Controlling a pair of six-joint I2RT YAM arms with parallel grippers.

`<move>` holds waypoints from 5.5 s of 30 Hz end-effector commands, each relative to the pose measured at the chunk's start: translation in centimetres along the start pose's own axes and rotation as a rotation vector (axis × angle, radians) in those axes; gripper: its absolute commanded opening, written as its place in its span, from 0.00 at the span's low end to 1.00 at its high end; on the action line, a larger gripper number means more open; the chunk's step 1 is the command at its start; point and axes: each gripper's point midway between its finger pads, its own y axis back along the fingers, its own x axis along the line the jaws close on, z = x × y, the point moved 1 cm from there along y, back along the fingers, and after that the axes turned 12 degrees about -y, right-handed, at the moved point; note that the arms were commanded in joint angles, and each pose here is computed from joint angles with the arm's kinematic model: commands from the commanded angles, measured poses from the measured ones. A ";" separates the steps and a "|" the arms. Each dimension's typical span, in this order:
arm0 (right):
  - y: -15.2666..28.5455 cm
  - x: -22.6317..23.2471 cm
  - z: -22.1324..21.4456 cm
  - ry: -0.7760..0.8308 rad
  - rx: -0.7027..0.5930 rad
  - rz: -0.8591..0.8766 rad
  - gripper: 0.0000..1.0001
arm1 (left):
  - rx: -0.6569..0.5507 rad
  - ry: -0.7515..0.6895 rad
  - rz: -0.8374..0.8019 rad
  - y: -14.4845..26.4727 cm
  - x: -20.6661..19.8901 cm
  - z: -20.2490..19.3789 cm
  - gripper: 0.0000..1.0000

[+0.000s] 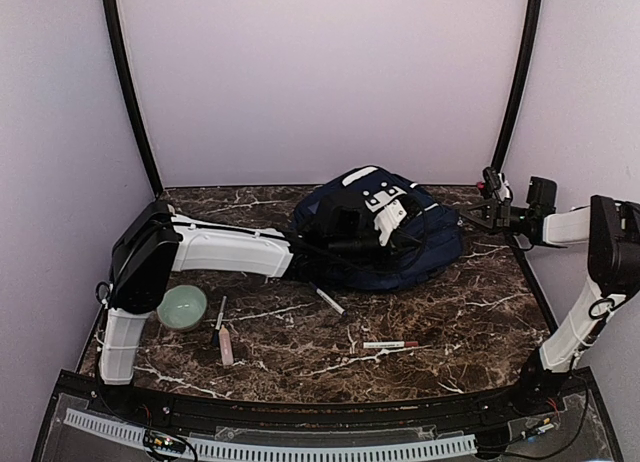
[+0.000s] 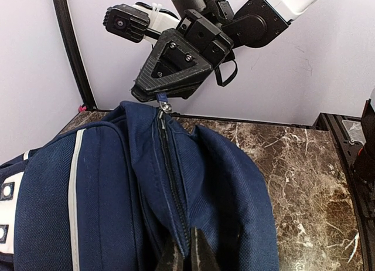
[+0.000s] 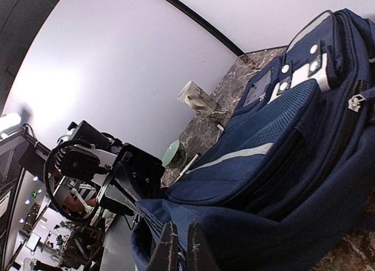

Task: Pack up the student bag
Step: Zip the student bag into the largest pocket of the bag, then grab the largest pocket of the student bag, then hold the student bag at the center of the board, then zip the student bag into the largest pocket of the bag.

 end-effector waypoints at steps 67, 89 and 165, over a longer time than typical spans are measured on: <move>0.8 -7.3 -12.7 0.410 0.480 -0.583 0.51 | 0.286 0.019 -0.115 10.3 -1.9 -7.0 0.00; -6.9 -8.9 -14.7 0.538 0.621 -0.582 0.28 | 0.282 0.042 -0.110 10.1 -1.7 -7.0 0.00; 0.7 -14.0 -1.1 0.377 0.379 -0.946 0.00 | 0.288 -0.142 -0.112 0.4 -3.5 -4.4 0.00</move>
